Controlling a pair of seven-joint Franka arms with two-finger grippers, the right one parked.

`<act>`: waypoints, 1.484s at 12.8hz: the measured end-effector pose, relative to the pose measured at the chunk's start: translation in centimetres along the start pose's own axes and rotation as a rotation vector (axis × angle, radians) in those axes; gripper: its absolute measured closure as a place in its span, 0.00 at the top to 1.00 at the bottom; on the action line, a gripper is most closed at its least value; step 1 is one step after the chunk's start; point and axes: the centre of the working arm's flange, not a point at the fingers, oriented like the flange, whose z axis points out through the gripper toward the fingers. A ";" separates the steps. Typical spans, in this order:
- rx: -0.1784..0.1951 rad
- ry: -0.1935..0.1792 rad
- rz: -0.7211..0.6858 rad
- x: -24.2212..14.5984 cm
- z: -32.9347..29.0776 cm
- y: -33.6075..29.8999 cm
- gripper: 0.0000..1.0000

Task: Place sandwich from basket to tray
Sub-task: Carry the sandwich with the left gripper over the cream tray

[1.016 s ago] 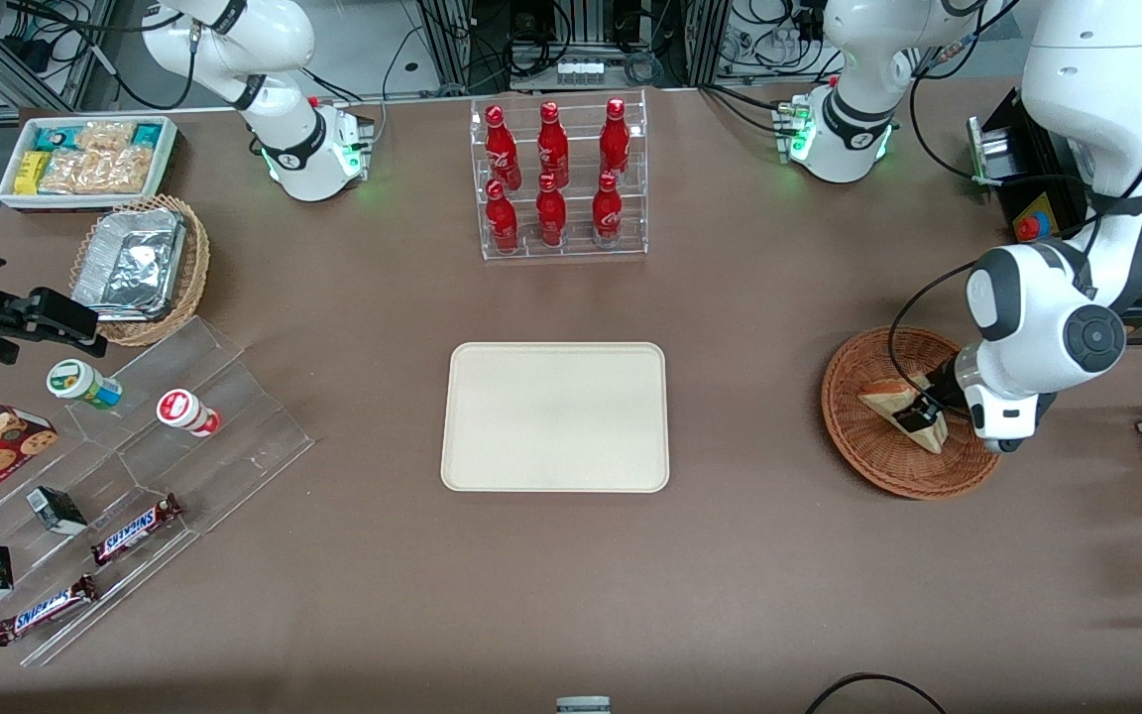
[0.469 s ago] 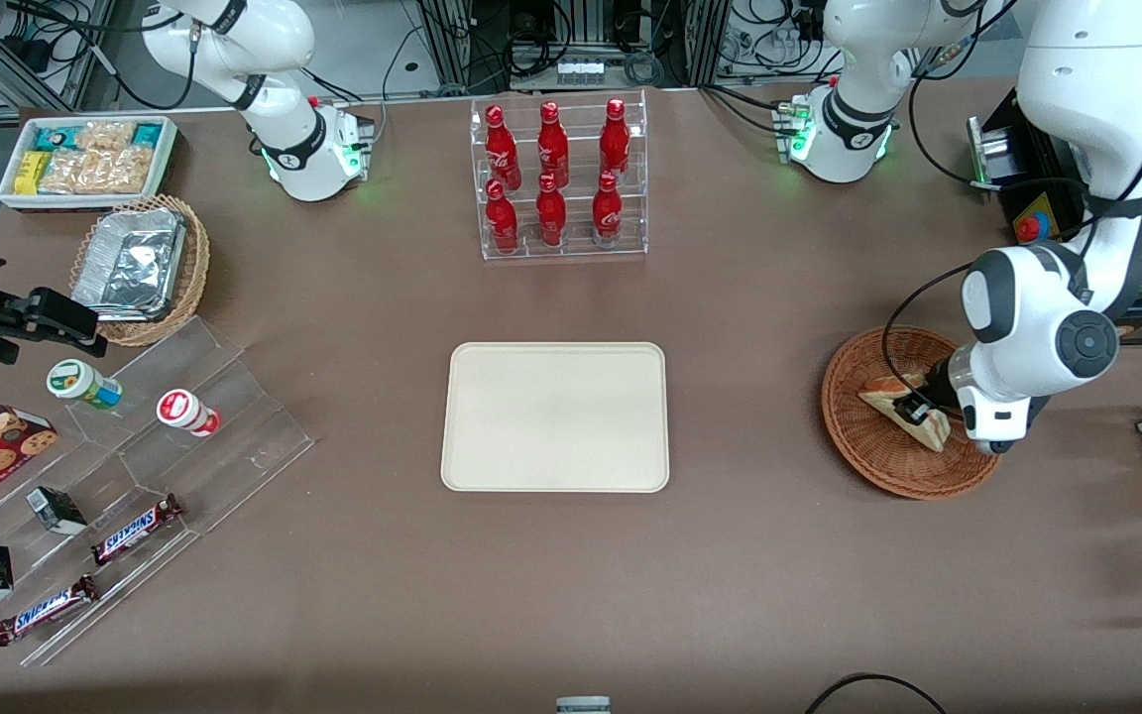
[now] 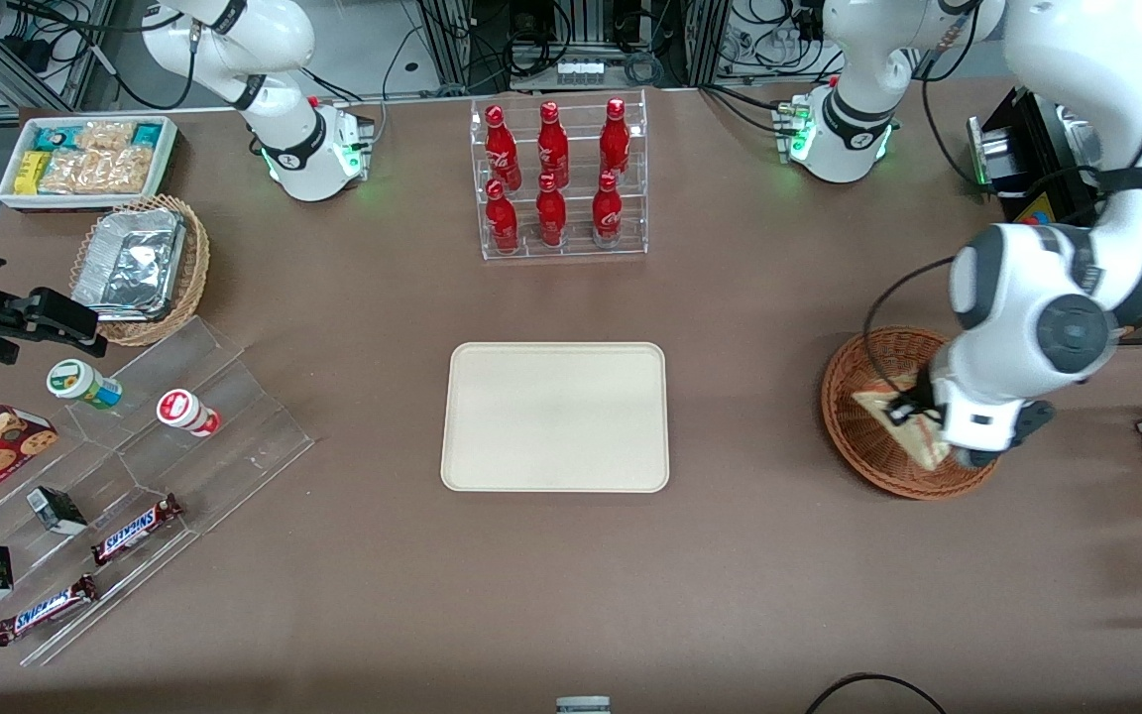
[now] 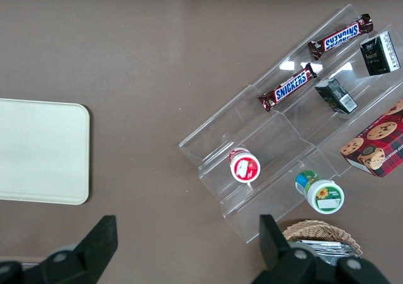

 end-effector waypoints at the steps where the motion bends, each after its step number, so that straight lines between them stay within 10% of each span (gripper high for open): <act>1: 0.001 0.008 0.033 -1.1 -0.3 1.6 0.35; 10: 0.010 0.013 0.309 -11.3 1.9 15.5 0.27; 19: -0.069 -0.010 0.511 -21.0 7.5 26.3 0.27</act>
